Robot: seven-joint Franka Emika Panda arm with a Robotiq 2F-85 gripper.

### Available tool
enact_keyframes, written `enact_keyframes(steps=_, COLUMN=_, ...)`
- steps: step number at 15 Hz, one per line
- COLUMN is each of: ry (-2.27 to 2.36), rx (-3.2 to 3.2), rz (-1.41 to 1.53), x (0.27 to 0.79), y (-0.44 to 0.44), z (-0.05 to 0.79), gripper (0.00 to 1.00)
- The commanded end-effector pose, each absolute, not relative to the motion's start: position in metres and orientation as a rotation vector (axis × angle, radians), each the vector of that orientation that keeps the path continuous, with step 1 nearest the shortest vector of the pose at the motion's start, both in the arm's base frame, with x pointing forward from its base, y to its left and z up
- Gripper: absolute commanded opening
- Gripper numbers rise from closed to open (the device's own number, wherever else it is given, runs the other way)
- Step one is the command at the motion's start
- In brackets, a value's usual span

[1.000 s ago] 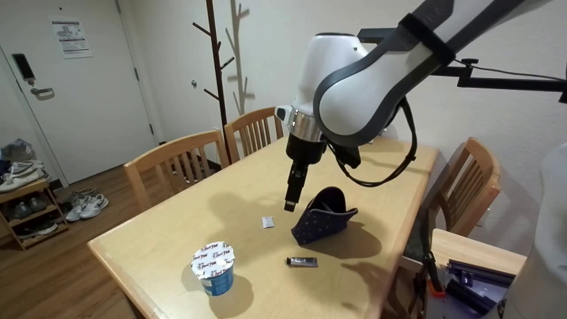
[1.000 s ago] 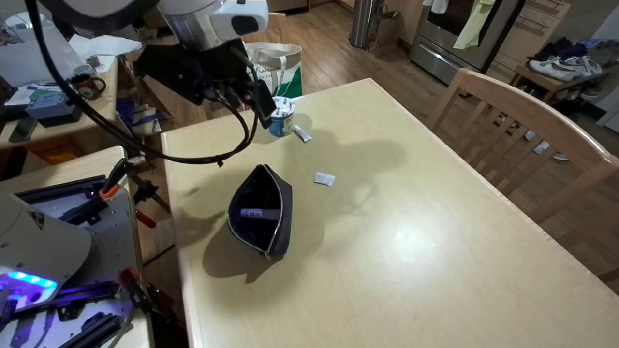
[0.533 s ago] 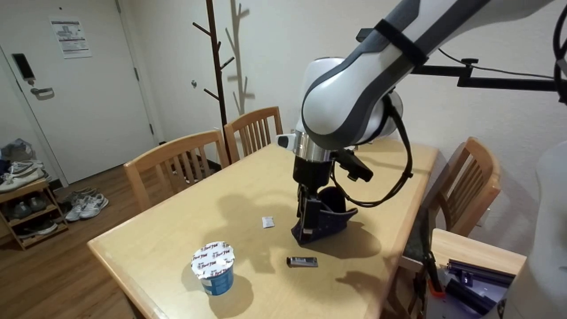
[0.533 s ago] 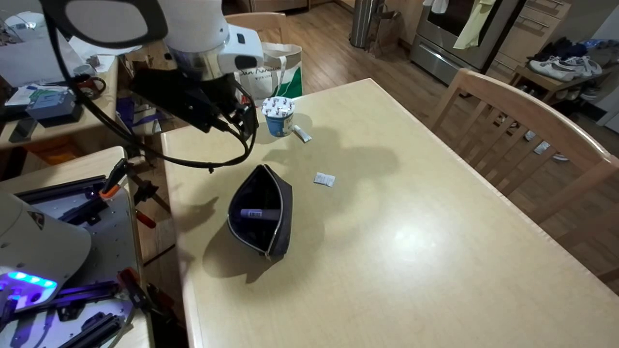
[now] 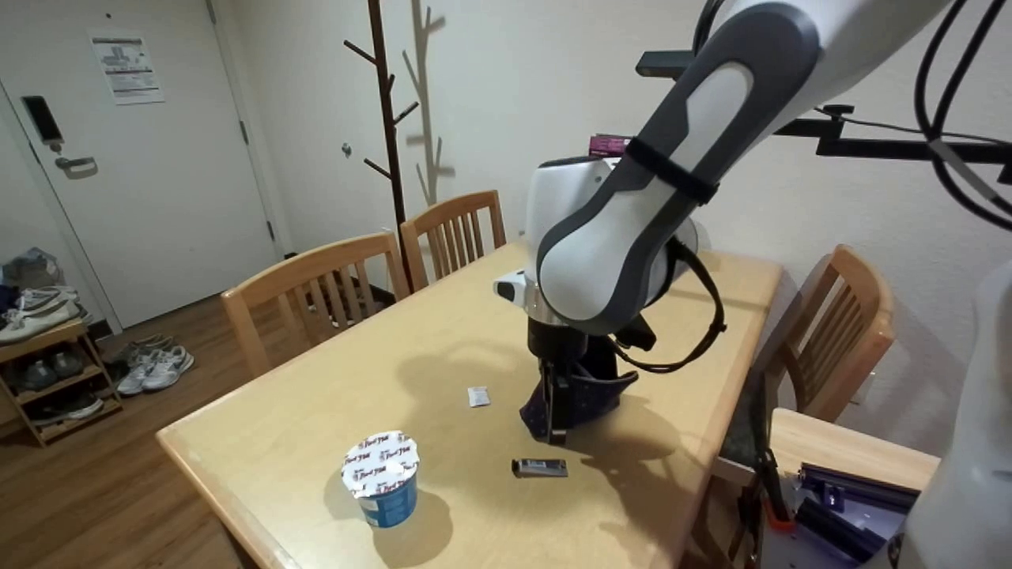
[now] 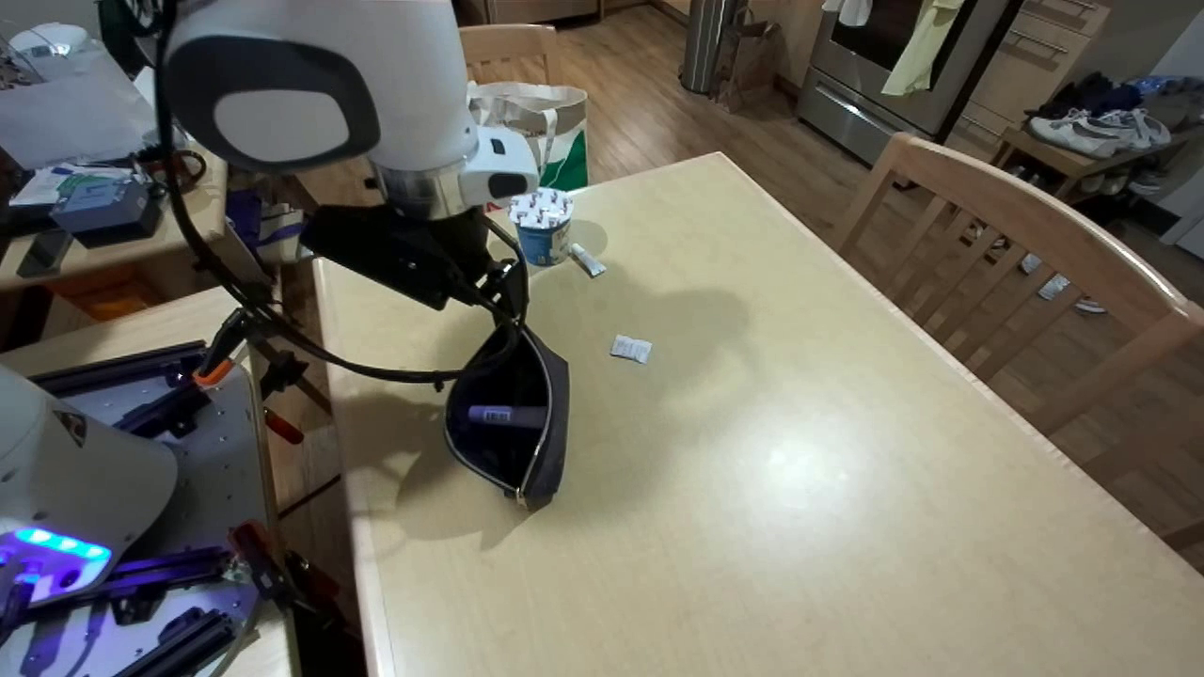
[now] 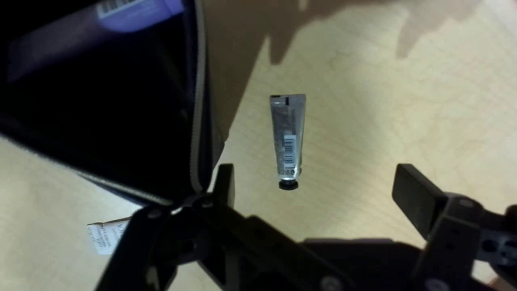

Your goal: Put the tube in the bag

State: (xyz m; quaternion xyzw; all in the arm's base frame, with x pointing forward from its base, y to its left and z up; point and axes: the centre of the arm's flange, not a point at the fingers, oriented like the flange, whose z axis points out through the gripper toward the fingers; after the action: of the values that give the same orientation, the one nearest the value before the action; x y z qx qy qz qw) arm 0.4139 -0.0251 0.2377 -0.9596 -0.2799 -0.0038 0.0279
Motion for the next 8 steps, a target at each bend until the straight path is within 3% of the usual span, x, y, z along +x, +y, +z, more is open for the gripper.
enact_keyframes(steps=1, ry=-0.956, rx=-2.977, rz=-0.044, x=0.44, y=-0.016, z=0.221, gripper=1.0)
enact_keyframes(steps=8, ry=-0.944, rx=-2.94, rz=-0.054, x=0.446, y=0.002, z=0.213, gripper=1.0)
